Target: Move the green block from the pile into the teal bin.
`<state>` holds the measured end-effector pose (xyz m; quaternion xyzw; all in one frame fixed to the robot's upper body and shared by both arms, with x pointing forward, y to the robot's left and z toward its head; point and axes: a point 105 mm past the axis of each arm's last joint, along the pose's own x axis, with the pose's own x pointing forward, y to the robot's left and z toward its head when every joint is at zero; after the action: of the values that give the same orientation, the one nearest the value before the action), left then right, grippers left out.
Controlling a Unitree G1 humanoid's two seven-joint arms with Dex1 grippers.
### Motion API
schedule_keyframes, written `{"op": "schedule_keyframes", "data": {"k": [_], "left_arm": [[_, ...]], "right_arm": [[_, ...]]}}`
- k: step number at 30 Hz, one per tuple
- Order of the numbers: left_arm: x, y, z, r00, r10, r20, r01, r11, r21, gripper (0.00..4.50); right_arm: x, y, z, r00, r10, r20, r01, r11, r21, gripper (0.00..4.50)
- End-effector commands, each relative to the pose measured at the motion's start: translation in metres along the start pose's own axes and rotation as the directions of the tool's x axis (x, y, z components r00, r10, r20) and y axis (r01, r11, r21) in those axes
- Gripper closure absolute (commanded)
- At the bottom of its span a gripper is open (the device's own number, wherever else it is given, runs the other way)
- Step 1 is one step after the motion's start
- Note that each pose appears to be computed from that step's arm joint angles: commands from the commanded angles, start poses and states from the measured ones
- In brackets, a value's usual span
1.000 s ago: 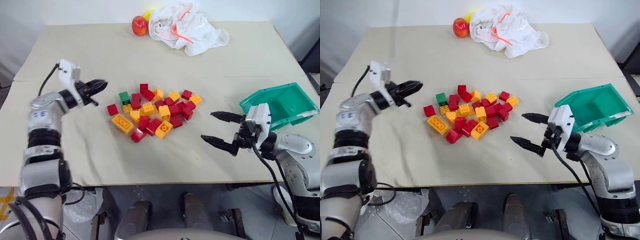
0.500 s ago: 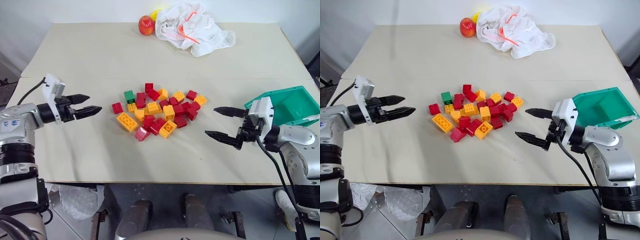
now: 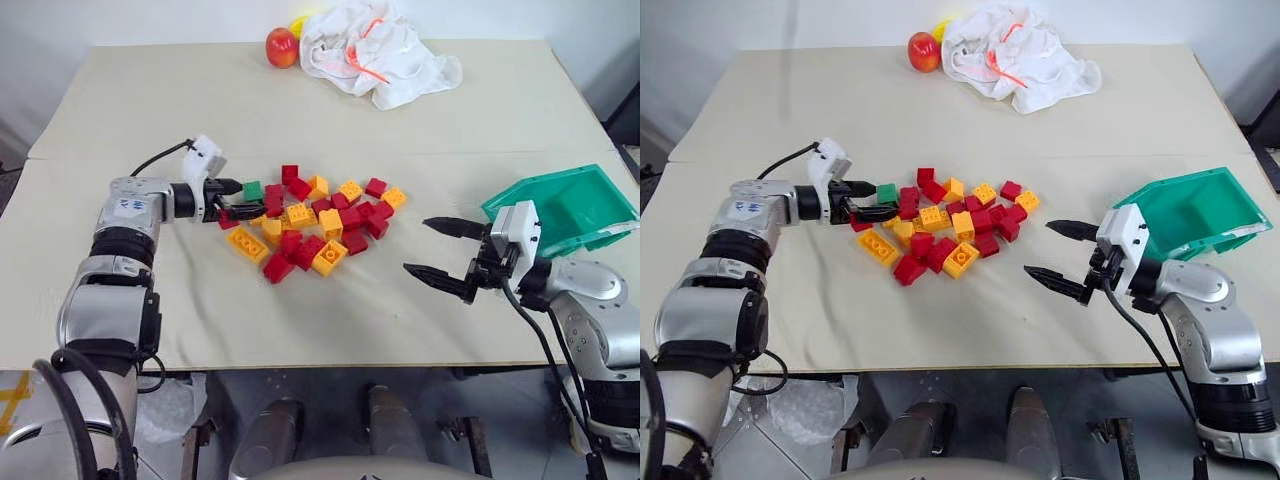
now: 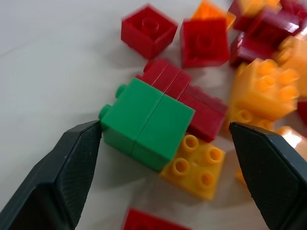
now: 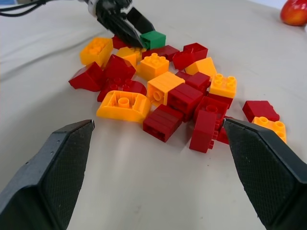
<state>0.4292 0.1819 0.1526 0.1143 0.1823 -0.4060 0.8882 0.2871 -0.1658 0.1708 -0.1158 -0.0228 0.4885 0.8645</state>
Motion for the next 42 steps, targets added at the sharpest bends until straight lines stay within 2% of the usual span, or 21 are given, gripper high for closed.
{"op": "schedule_keyframes", "data": {"k": [1, 4, 8, 11, 15, 21, 23, 25, 30, 33, 36, 38, 39, 42], "left_arm": [[-0.001, 0.007, 0.006, 0.999, 0.053, -0.006, -0.053, 0.998, 0.037, 0.04], [-0.001, 0.01, 0.011, 0.996, 0.084, 0.008, -0.084, 0.996, 0.033, 0.59], [-0.004, 0.012, 0.014, 0.996, 0.09, 0.029, -0.091, 0.996, 0.021, 1.83], [-0.01, 0.014, 0.019, 0.994, 0.085, 0.062, -0.086, 0.996, 0.011, 2.51], [-0.019, 0.012, 0.031, 0.992, 0.034, 0.121, -0.038, 0.999, 0.029, 2.51], [-0.027, -0.016, 0.073, 0.952, -0.205, 0.229, 0.177, 0.975, 0.138, 2.51], [-0.005, -0.061, 0.087, 0.894, -0.409, 0.185, 0.355, 0.896, 0.266, 2.51], [0.016, -0.098, 0.091, 0.839, -0.524, 0.146, 0.456, 0.824, 0.337, 2.51], [0.043, -0.145, 0.091, 0.768, -0.629, 0.122, 0.553, 0.747, 0.369, 2.51], [0.072, -0.179, 0.08, 0.731, -0.68, 0.063, 0.606, 0.688, 0.398, 2.51], [0.084, -0.193, 0.074, 0.713, -0.699, 0.045, 0.627, 0.666, 0.404, 2.51], [0.094, -0.203, 0.07, 0.698, -0.714, 0.048, 0.65, 0.661, 0.374, 1.79], [0.099, -0.207, 0.068, 0.691, -0.721, 0.049, 0.659, 0.657, 0.365, 1.57], [0.101, -0.205, 0.061, 0.694, -0.72, 0.036, 0.662, 0.656, 0.362, 0.62]], "right_arm": [[-0.005, 0.0, 0.012, 0.999, -0.028, 0.04, 0.029, 0.999, -0.03, 0.0], [-0.009, 0.0, 0.012, 0.998, -0.054, 0.041, 0.056, 0.998, -0.027, 0.0], [-0.01, 0.0, 0.012, 0.997, -0.064, 0.04, 0.065, 0.998, -0.027, 0.0], [-0.009, 0.0, 0.012, 0.997, -0.066, 0.041, 0.068, 0.997, -0.028, 0.0], [-0.01, -0.003, 0.013, 0.996, -0.073, 0.042, 0.074, 0.997, -0.034, 0.0], [-0.015, -0.008, 0.016, 0.995, -0.089, 0.037, 0.091, 0.995, -0.045, 0.0], [-0.024, -0.011, 0.016, 0.994, -0.107, 0.013, 0.108, 0.993, -0.052, 0.0], [-0.032, -0.012, 0.014, 0.992, -0.124, -0.014, 0.123, 0.991, -0.056, 0.0], [-0.045, -0.013, 0.014, 0.986, -0.161, -0.043, 0.159, 0.986, -0.055, 0.0], [-0.06, -0.015, 0.014, 0.974, -0.221, -0.06, 0.217, 0.974, -0.067, 0.0], [-0.066, -0.014, 0.016, 0.967, -0.247, -0.065, 0.242, 0.967, -0.073, 0.0], [-0.072, -0.009, 0.016, 0.96, -0.27, -0.074, 0.265, 0.961, -0.074, 0.0], [-0.075, -0.007, 0.017, 0.955, -0.285, -0.08, 0.279, 0.957, -0.075, 0.0], [-0.081, -0.001, 0.017, 0.945, -0.313, -0.092, 0.306, 0.949, -0.078, 0.0]]}}
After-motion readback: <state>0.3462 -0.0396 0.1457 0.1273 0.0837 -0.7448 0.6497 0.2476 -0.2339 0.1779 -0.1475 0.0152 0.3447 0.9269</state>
